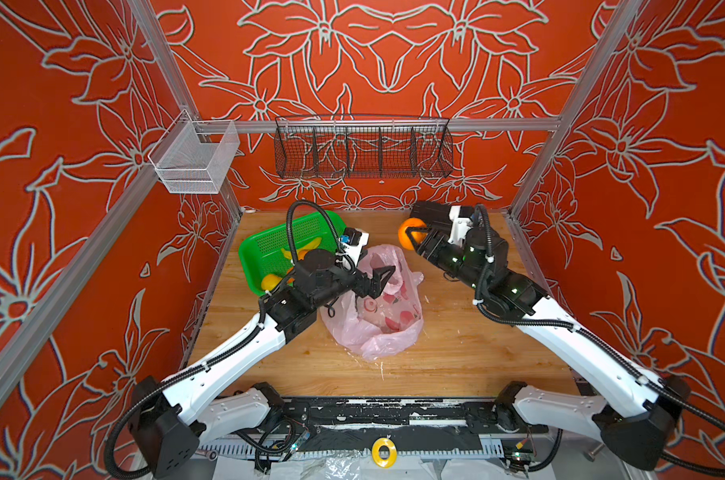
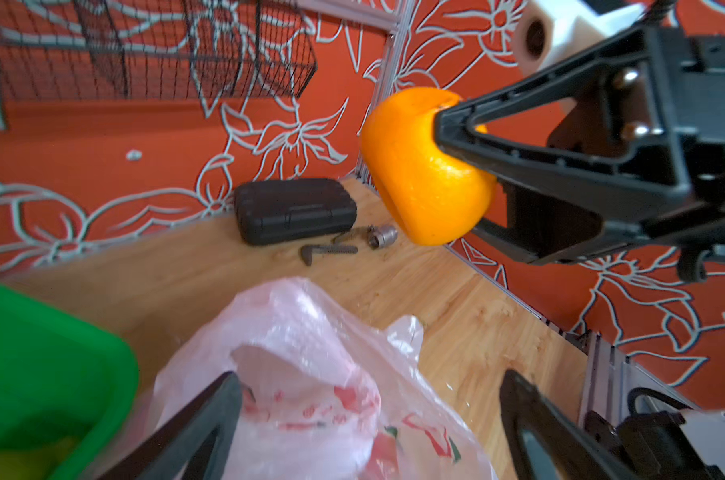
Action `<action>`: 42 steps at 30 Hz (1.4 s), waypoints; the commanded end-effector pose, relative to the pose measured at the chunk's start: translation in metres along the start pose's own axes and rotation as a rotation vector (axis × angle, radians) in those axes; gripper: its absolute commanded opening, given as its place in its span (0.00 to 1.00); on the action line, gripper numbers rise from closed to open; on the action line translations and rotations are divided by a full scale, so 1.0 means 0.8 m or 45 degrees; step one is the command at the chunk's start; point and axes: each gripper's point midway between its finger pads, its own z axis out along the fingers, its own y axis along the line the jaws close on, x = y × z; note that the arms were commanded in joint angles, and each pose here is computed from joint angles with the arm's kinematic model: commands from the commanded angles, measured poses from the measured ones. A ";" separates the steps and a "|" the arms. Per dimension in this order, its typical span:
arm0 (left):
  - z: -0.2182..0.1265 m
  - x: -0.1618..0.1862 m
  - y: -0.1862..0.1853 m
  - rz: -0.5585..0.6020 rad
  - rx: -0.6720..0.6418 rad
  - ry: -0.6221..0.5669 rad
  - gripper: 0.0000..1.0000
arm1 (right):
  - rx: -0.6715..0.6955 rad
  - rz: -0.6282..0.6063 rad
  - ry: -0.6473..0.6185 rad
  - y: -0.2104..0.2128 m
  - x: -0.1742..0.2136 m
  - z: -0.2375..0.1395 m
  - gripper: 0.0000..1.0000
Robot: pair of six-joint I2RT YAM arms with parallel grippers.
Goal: Untie the knot of the plastic bag and take out the fruit
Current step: 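Lift the orange out with the right gripper and pass it to the left gripper, then carry the orange into the green basket with the left gripper while right draws back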
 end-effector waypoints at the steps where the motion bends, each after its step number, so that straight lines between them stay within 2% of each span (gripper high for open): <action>1: 0.021 -0.053 -0.015 0.197 0.046 -0.188 0.97 | -0.127 0.168 -0.041 0.021 -0.016 -0.010 0.60; 10: 0.081 -0.084 -0.031 0.236 0.109 -0.272 0.98 | -0.258 0.311 -0.043 0.036 -0.027 -0.010 0.61; 16: 0.096 -0.093 -0.035 0.236 0.104 -0.297 0.98 | -0.276 0.333 -0.031 0.035 -0.023 -0.010 0.60; 22: 0.099 -0.109 -0.033 0.175 0.087 -0.352 0.97 | -0.288 0.348 -0.037 0.031 -0.021 -0.013 0.61; 33: 0.123 -0.102 -0.027 0.100 0.079 -0.291 0.72 | -0.328 0.377 -0.027 0.035 -0.019 -0.014 0.61; 37: 0.126 -0.099 -0.028 0.091 0.085 -0.273 0.67 | -0.320 0.374 -0.040 0.032 -0.020 -0.015 0.67; 42: 0.122 -0.100 -0.018 0.057 0.025 -0.253 0.59 | -0.314 0.330 -0.091 0.032 -0.028 -0.026 0.83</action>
